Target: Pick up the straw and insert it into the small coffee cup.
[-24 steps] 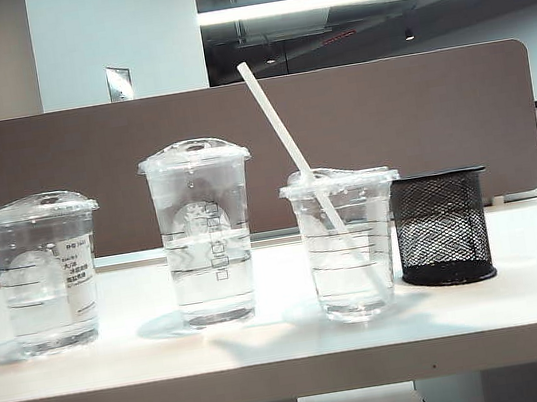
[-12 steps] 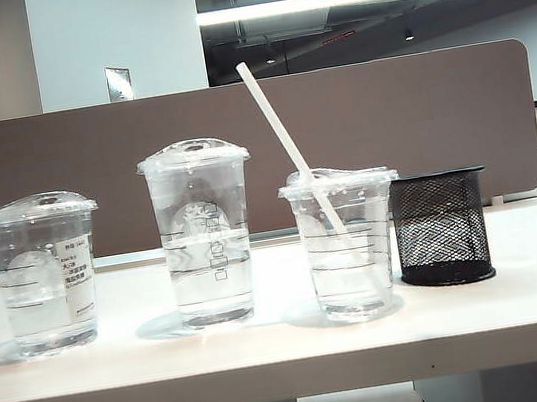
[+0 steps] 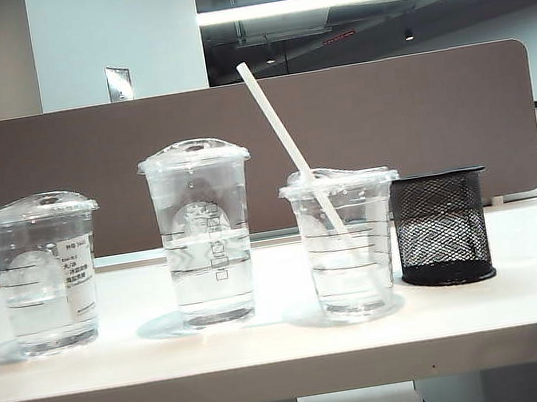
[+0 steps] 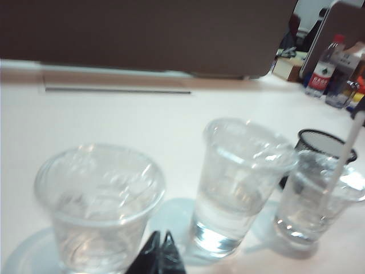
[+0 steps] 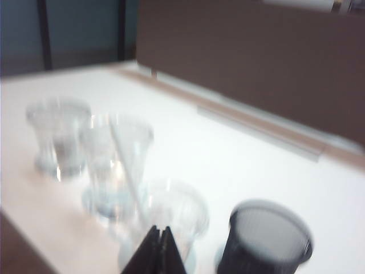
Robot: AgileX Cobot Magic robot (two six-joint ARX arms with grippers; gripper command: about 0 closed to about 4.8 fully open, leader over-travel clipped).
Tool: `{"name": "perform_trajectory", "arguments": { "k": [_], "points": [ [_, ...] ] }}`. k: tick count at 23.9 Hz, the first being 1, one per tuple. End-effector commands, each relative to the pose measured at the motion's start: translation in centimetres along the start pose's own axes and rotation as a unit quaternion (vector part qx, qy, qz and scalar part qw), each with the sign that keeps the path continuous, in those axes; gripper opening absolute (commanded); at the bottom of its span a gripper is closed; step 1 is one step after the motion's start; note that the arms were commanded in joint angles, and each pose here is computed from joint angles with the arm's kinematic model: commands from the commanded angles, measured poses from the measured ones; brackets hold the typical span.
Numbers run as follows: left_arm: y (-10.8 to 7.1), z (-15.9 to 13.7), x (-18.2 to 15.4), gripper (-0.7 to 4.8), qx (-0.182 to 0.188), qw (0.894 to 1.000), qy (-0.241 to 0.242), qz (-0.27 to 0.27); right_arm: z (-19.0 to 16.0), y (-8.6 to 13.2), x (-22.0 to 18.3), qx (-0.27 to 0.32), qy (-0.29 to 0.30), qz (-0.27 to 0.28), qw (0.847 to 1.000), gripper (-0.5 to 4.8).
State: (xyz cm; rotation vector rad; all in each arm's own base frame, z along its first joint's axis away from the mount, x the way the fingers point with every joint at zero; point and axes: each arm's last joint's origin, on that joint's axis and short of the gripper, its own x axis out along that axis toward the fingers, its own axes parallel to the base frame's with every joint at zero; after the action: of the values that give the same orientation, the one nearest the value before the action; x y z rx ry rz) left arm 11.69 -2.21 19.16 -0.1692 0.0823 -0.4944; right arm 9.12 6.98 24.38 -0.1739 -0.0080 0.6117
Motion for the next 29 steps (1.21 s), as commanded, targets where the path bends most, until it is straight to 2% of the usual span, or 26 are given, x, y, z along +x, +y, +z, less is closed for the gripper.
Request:
{"name": "perform_trajectory", "arguments": {
  "k": [1, 6, 10, 20, 27, 28, 29],
  "points": [
    [0.4, -0.9, 0.0, -0.04, 0.013, 0.999, 0.014, 0.036, -2.0, 0.3, 0.3, 0.025, -0.001, -0.002, 1.000, -0.08],
    [0.8, -2.0, -0.2, -0.04, 0.006, 0.994, 0.066, 0.088, -4.4, 0.7, 0.6, 0.045, 0.025, 0.001, 0.999, -0.08],
    [1.0, -2.4, -0.3, -0.04, 0.002, 0.988, 0.082, 0.128, -5.5, 0.9, 0.7, 0.056, 0.043, 0.003, 0.997, -0.08],
    [1.0, -2.4, -0.3, -0.04, 0.000, 0.988, 0.083, 0.131, -8.3, 1.4, 0.1, 0.059, 0.175, 0.015, 0.983, 0.03],
    [1.0, -2.4, -0.3, -0.04, 0.000, 0.988, 0.083, 0.131, -8.6, 1.4, 0.0, 0.056, 0.189, 0.014, 0.980, 0.03],
    [1.0, -2.4, -0.3, -0.04, 0.000, 0.988, 0.083, 0.131, -8.6, 1.3, -0.2, 0.047, 0.177, 0.001, 0.983, 0.03],
    [1.0, -2.4, -0.3, -0.04, 0.000, 0.988, 0.083, 0.131, -8.6, 1.0, -0.5, 0.036, 0.161, -0.039, 0.986, 0.03]
  ]
}}
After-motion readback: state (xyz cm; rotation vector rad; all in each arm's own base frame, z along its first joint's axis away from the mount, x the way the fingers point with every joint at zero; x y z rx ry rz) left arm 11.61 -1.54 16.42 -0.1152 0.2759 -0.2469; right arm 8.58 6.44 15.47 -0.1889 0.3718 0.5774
